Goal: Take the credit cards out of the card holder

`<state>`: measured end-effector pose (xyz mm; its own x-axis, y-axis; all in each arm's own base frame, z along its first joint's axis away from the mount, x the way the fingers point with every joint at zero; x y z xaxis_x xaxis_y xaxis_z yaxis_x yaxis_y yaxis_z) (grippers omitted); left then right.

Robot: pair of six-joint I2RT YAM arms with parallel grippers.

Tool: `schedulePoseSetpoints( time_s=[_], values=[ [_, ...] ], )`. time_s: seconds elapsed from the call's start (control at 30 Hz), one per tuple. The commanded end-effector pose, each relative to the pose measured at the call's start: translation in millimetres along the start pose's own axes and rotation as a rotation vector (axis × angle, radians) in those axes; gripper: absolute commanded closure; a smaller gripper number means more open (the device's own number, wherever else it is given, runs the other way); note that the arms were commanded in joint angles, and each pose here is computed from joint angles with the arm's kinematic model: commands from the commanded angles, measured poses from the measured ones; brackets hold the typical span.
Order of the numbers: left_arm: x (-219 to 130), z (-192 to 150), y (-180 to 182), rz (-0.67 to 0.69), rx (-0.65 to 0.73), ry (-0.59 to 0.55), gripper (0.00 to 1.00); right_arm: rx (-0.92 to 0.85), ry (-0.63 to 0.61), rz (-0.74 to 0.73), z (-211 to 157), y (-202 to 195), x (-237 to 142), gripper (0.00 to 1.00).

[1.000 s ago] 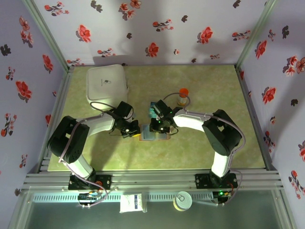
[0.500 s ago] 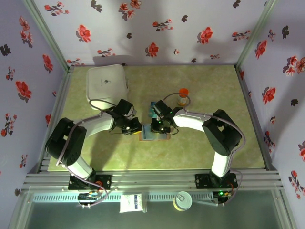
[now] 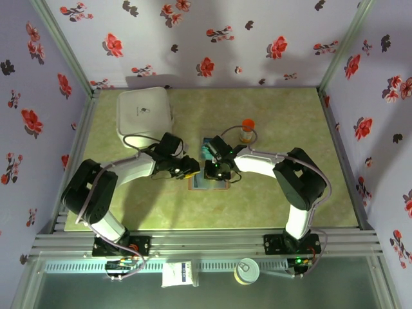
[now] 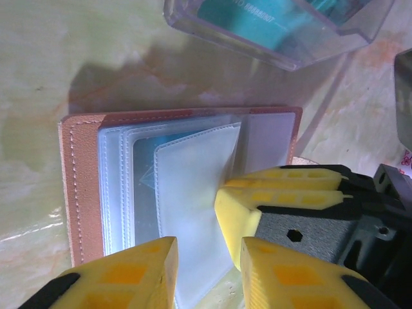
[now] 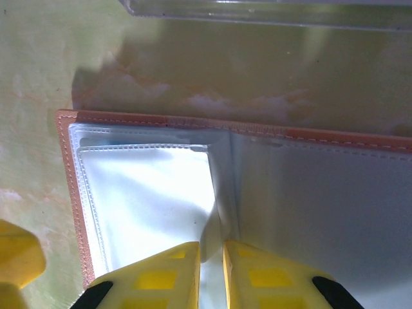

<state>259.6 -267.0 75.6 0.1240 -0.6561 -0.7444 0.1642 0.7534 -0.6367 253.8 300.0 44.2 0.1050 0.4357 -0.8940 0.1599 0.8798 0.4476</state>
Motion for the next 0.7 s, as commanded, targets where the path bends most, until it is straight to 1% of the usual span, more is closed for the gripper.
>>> schedulePoseSetpoints(
  time_s=[0.0,0.33,0.67],
  values=[
    [11,-9,5,-0.009,-0.031,0.036,0.69,-0.004,-0.009,-0.024,-2,-8,-5,0.81],
    [21,-14,10,-0.006,-0.049,0.06,0.7,0.002,-0.006,-0.013,-3,-8,-5,0.82],
    [23,-11,8,-0.018,-0.05,0.051,0.78,0.004,-0.011,0.004,-3,-5,-9,0.82]
  ],
)
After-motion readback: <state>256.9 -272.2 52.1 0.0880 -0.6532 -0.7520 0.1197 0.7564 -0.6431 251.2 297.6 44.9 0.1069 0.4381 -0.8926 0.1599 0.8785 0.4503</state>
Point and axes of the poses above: each hand's point on the last joint's axis, 136 mm out from that joint toward the fingers, its own x axis out along the fingers, its own y axis along the line the jaws close on, z = x × y, the point moved 2 cm from there along -x, back along the fingers, and after that the axes turned 13 degrees about x, right-handed, at the moved point
